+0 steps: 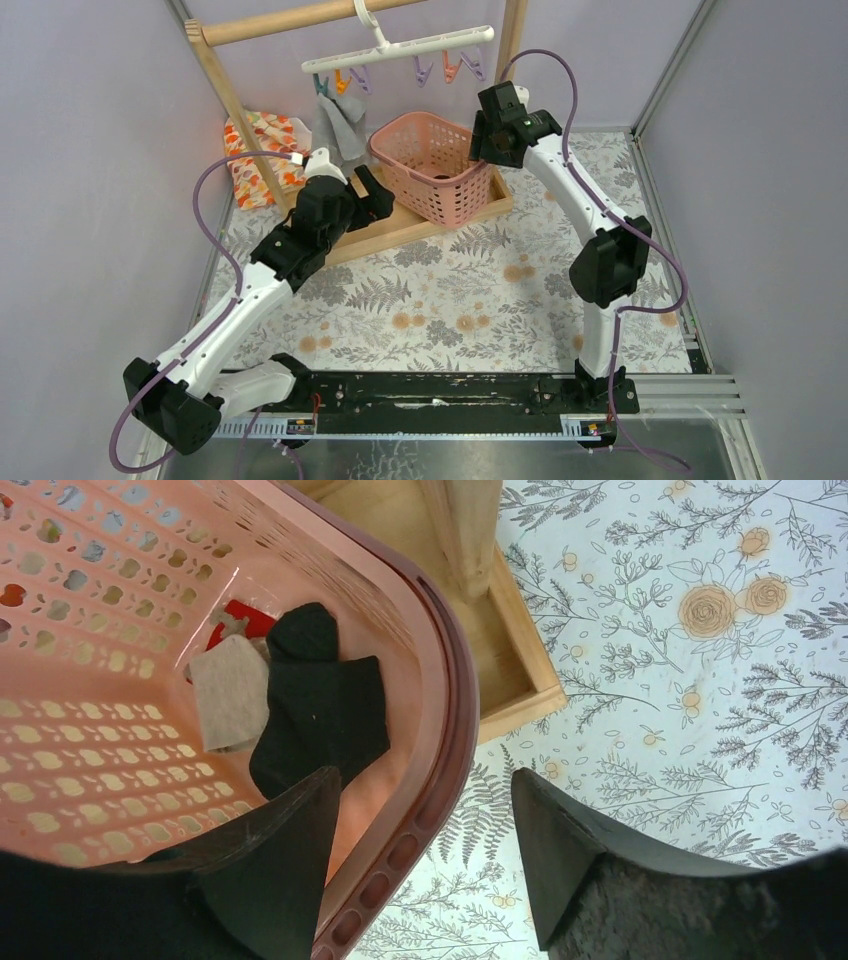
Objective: Clip the socks to the hanger
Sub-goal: Pick up the bin from the clothesline, then place the bin at the center of the board, then open the clamp at the hanger.
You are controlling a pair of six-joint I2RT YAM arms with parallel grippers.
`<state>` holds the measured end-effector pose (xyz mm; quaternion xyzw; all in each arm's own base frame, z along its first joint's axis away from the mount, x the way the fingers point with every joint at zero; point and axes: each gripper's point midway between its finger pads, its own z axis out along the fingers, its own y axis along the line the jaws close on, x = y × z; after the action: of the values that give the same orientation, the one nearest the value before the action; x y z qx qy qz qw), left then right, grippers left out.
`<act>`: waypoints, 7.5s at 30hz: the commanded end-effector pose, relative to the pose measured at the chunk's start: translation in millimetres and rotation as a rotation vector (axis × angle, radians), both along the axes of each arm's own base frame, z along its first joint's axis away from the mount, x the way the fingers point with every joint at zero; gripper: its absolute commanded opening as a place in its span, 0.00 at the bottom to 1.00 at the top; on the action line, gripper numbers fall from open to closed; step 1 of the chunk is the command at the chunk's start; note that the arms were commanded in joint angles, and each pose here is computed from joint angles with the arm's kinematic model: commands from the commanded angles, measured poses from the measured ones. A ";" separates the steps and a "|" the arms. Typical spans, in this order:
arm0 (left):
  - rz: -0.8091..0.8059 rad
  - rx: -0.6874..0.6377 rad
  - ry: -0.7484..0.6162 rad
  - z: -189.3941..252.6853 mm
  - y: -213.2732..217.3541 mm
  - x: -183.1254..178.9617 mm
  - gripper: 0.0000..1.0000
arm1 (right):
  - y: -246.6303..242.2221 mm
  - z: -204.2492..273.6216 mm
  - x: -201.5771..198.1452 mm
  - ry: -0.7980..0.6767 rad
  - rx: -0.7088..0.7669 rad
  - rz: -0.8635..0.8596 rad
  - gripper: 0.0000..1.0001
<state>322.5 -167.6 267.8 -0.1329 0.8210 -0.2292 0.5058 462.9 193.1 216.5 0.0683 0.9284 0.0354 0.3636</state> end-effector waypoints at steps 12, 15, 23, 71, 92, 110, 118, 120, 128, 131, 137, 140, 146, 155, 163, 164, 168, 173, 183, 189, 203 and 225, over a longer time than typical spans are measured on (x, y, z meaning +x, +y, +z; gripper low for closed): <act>-0.003 -0.032 -0.004 -2.3 -1.1 -3.0 0.95 | 5.9 16.2 0.2 -0.052 0.057 -0.001 0.08; -0.001 -0.032 -0.004 -2.8 -0.2 -3.7 0.95 | 2.9 19.9 -1.3 -0.057 0.053 -0.011 0.00; -0.017 -0.041 -0.014 1.5 -1.9 -6.5 0.94 | -27.4 54.4 -10.7 -0.096 0.072 -0.025 0.00; -0.090 -0.011 -0.028 5.3 -17.9 -17.5 0.95 | -272.3 -25.9 -149.1 -0.267 0.348 -0.861 0.62; -0.200 -0.026 -0.169 26.1 -37.9 -4.1 0.97 | -241.8 51.8 -124.3 -0.304 0.217 -0.400 0.70; -0.169 0.038 -0.307 88.3 -43.4 31.0 0.97 | -187.5 18.9 -17.4 -0.136 0.143 -0.232 0.74; -0.243 0.054 -0.439 129.9 -53.6 33.8 0.95 | -64.3 136.2 -44.8 -0.515 0.304 0.385 0.55; -0.286 0.037 -0.467 137.4 -57.1 30.8 0.95 | -43.1 153.0 -63.2 -0.596 0.363 0.529 0.55; -0.241 0.081 -0.558 159.3 -37.4 24.5 0.97 | -27.8 163.0 -89.9 -0.641 0.428 0.639 0.55; -0.232 0.097 -0.592 171.6 -34.9 24.7 0.97 | -30.5 165.0 -91.6 -0.655 0.417 0.619 0.55; -0.225 0.095 -0.687 212.3 -43.3 38.6 0.97 | -42.8 168.4 -90.0 -0.733 0.410 0.515 0.55; -0.215 0.077 -0.730 224.0 -49.1 46.1 0.96 | -38.3 178.7 -96.8 -0.794 0.422 0.532 0.53; -0.150 0.117 -0.798 234.7 -49.9 53.3 0.94 | -42.8 172.6 -101.1 -0.790 0.390 0.511 0.53; -0.121 0.284 -0.923 214.1 -69.8 56.2 0.93 | -48.4 146.5 -105.5 -0.756 0.369 0.484 0.53; -0.035 0.353 -0.920 210.4 -68.1 71.3 0.92 | -47.3 135.7 -104.6 -0.735 0.372 0.486 0.54; -0.034 0.367 -0.920 209.6 -69.0 74.0 0.92 | -47.1 134.3 -104.0 -0.732 0.371 0.487 0.53; -0.030 0.410 -0.936 209.4 -74.3 83.1 0.92 | -46.4 128.6 -101.8 -0.719 0.380 0.487 0.53; -0.050 0.425 -0.936 213.6 -83.3 92.8 0.91 | -45.7 120.4 -100.4 -0.704 0.382 0.484 0.53; -0.104 0.323 -0.789 191.0 -84.3 86.8 0.81 | -47.8 113.3 -98.1 -0.691 0.377 0.467 0.53; -0.239 0.060 -0.690 192.2 -101.5 52.7 0.81 | -47.1 114.6 -100.1 -0.693 0.381 0.472 0.54; -0.248 -0.270 -0.488 237.3 -160.4 28.3 0.87 | -57.1 124.1 -116.9 -0.719 0.364 0.431 0.56; -0.057 -0.267 -0.514 265.0 -176.7 67.9 0.82 | -86.7 151.7 -179.2 -0.784 0.299 0.339 0.57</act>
<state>384.6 -345.4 515.2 -0.1053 0.6490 -0.3862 0.6470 291.0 113.8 361.1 -0.0551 0.7112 0.2704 0.6465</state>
